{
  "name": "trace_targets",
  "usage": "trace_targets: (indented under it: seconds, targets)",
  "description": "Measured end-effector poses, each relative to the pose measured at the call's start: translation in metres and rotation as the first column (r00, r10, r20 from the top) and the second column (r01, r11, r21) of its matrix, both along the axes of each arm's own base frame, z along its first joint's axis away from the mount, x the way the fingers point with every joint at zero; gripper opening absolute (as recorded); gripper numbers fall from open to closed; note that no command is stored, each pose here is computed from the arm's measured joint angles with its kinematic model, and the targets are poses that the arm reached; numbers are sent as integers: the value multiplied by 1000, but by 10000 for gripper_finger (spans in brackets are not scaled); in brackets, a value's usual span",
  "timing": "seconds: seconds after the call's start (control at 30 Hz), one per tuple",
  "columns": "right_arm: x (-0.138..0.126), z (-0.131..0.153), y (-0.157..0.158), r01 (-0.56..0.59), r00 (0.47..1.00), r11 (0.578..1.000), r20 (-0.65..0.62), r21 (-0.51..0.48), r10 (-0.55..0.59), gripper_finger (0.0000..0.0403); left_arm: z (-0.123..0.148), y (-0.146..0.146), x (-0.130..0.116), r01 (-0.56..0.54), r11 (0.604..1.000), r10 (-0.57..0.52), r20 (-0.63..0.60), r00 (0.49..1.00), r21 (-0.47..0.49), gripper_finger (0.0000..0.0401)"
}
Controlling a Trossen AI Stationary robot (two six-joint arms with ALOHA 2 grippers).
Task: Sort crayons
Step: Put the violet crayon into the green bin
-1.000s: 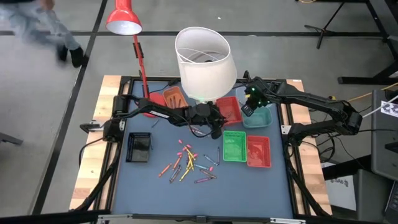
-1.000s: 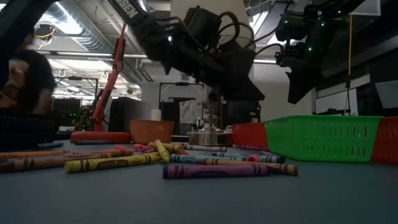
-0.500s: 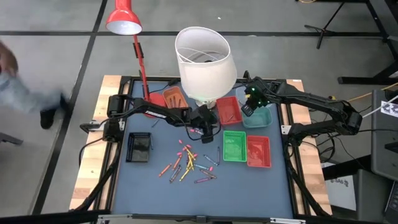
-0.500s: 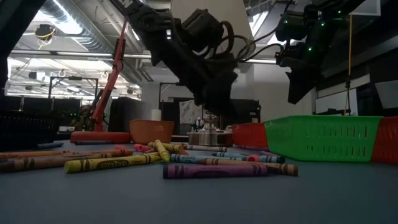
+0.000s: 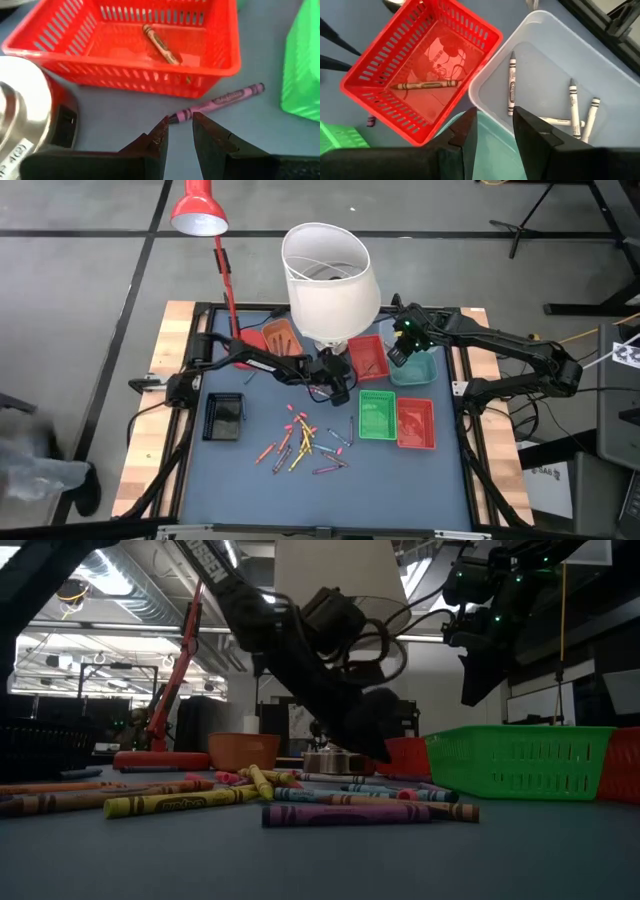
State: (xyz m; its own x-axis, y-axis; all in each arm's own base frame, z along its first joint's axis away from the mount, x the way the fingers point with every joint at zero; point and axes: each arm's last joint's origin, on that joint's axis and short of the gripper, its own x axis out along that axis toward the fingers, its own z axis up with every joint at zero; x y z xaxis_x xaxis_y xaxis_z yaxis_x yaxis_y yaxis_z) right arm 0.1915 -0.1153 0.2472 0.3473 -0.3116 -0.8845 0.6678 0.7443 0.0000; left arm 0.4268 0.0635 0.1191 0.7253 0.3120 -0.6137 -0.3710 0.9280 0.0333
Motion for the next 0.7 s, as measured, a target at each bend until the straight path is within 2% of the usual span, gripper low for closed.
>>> trace_targets:
  seconds: [0.23,0.7]
  targets:
    - [0,0,0,0,1000,1000,0,0,0,124,-4,6,2,-29,1000,29,25,999,9,73]
    - [0,0,0,0,1000,1000,3,-2,0,124,-17,23,3,-125,988,133,90,987,-93,73]
